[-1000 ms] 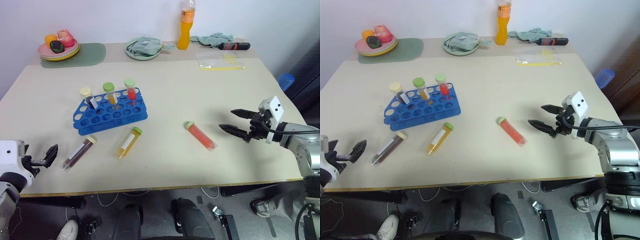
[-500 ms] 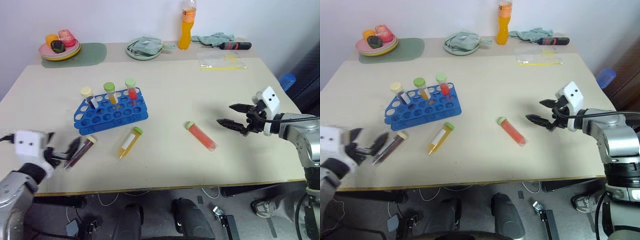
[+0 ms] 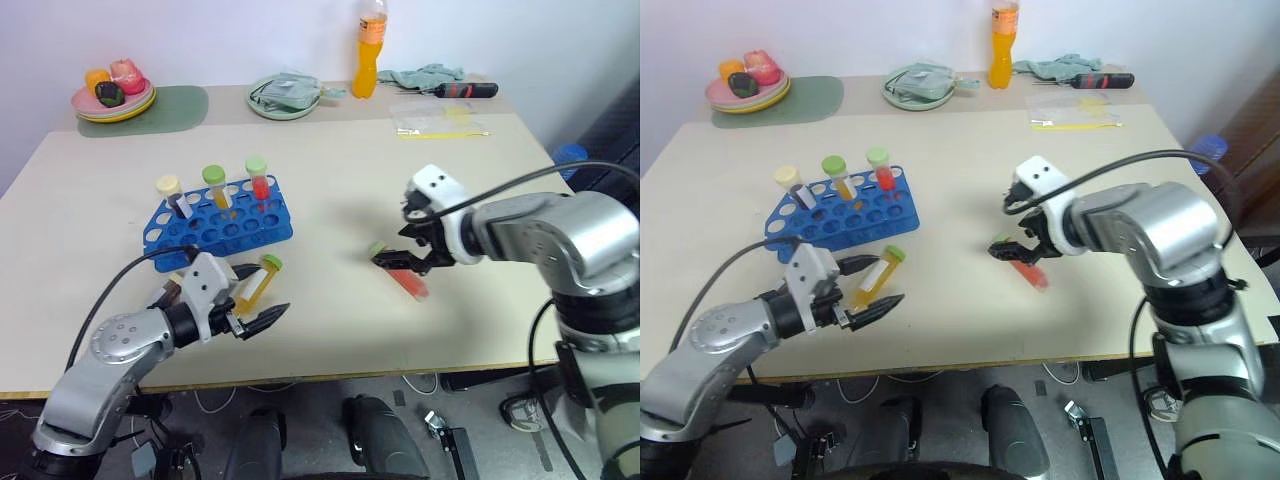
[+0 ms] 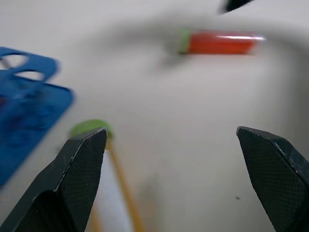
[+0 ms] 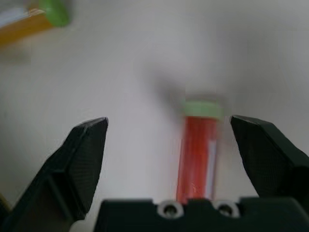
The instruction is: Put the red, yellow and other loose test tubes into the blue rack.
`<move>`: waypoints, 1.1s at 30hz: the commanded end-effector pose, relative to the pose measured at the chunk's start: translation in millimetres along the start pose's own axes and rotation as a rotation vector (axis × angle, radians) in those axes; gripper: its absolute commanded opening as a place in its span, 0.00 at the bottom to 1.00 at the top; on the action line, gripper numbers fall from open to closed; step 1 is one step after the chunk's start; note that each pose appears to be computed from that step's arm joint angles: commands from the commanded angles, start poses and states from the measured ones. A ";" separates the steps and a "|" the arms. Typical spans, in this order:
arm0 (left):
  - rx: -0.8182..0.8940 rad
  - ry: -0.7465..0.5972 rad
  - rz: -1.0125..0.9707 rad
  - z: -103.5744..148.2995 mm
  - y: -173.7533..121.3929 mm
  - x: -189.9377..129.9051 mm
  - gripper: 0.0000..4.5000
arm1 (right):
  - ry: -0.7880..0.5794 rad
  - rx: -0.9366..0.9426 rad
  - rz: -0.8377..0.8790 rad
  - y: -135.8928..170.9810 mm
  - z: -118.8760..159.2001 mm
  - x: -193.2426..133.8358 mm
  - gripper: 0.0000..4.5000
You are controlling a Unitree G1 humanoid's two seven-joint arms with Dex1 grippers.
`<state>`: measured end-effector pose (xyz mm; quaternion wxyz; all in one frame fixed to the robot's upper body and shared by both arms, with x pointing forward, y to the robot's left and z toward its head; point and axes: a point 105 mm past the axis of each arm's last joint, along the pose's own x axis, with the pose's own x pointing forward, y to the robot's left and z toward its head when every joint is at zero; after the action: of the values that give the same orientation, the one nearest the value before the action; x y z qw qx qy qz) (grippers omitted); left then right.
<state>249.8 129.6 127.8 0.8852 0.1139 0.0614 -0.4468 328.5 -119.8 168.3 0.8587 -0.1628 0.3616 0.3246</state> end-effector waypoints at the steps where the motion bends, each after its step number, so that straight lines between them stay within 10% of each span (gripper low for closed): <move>1: 0.044 -0.036 -0.016 9.2 -7.3 3.5 0.98 | 0.047 0.018 -0.058 -7.0 3.8 6.7 1.00; 13: 0.039 -0.048 -0.021 5.1 -26.7 11.4 0.98 | 0.262 0.091 -0.097 -14.5 -12.8 21.4 1.00; 23: 0.044 -0.055 0.013 4.3 -24.4 10.2 1.00 | 0.292 0.088 -0.103 -6.8 -13.2 23.3 0.16; 27: 0.041 -0.045 0.059 1.2 -18.7 4.2 1.00 | 0.055 -0.014 -0.083 8.7 19.6 10.0 0.16; 33: -0.025 -0.056 0.332 -10.8 25.0 -25.9 1.00 | -0.753 -0.289 0.226 77.3 93.4 -26.2 0.16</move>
<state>248.5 149.8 114.9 0.9333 0.1009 0.0511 -0.3409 324.2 -40.6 210.4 0.8775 -0.1175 0.1190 0.4494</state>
